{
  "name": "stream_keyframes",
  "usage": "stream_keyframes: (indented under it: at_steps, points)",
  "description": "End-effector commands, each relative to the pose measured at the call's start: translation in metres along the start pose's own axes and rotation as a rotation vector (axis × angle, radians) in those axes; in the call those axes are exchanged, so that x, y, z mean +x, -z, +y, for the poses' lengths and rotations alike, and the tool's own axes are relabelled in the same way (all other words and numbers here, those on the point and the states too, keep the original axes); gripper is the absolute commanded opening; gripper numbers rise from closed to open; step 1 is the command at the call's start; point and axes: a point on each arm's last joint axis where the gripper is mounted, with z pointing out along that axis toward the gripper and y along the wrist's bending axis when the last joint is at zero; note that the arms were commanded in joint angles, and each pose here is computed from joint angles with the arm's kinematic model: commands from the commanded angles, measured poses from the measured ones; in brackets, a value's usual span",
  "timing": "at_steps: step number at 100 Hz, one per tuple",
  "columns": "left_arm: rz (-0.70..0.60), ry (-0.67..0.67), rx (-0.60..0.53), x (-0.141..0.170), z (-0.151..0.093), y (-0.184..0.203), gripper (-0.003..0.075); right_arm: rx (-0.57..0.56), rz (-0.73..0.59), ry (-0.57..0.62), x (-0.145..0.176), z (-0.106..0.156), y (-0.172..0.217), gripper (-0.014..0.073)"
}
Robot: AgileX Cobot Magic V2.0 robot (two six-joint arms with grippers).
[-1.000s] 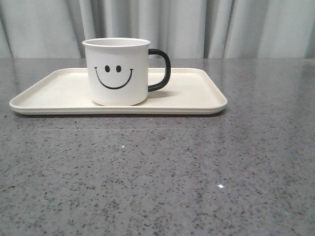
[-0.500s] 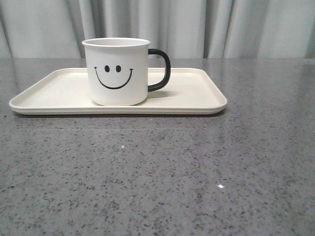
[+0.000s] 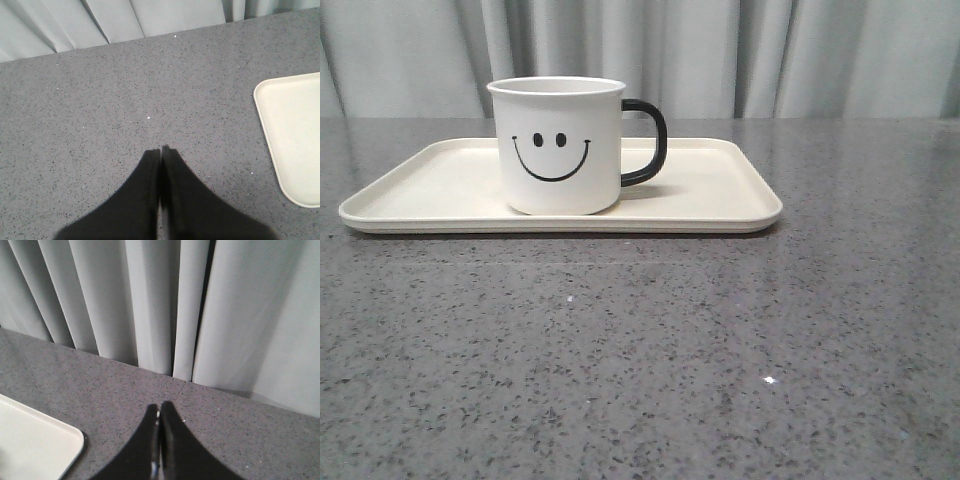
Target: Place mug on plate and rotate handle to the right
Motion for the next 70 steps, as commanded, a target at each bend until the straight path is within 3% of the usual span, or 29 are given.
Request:
stream_keyframes:
  at_steps: [1, 16, 48, 62, 70]
  points:
    - [-0.112, 0.012, -0.011, -0.01, 0.002, 0.009, -0.002, 0.041, -0.128, 0.024, -0.015, 0.026, 0.027, -0.0057]
    - [-0.117, 0.012, -0.011, -0.011, 0.002, 0.009, -0.002, 0.038, -0.129, 0.05, 0.002, 0.059, 0.052, -0.0057]
    - [-0.117, 0.012, -0.011, -0.011, 0.002, 0.009, -0.002, 0.035, -0.089, 0.016, 0.071, 0.113, 0.085, -0.0057]
    - [-0.117, 0.012, -0.011, -0.011, 0.002, 0.009, -0.002, -0.042, -0.084, -0.004, 0.088, 0.131, 0.091, -0.0057]
    - [-0.115, 0.012, -0.011, -0.011, 0.002, 0.009, -0.002, -0.143, -0.076, 0.032, 0.089, 0.143, 0.093, -0.0057]
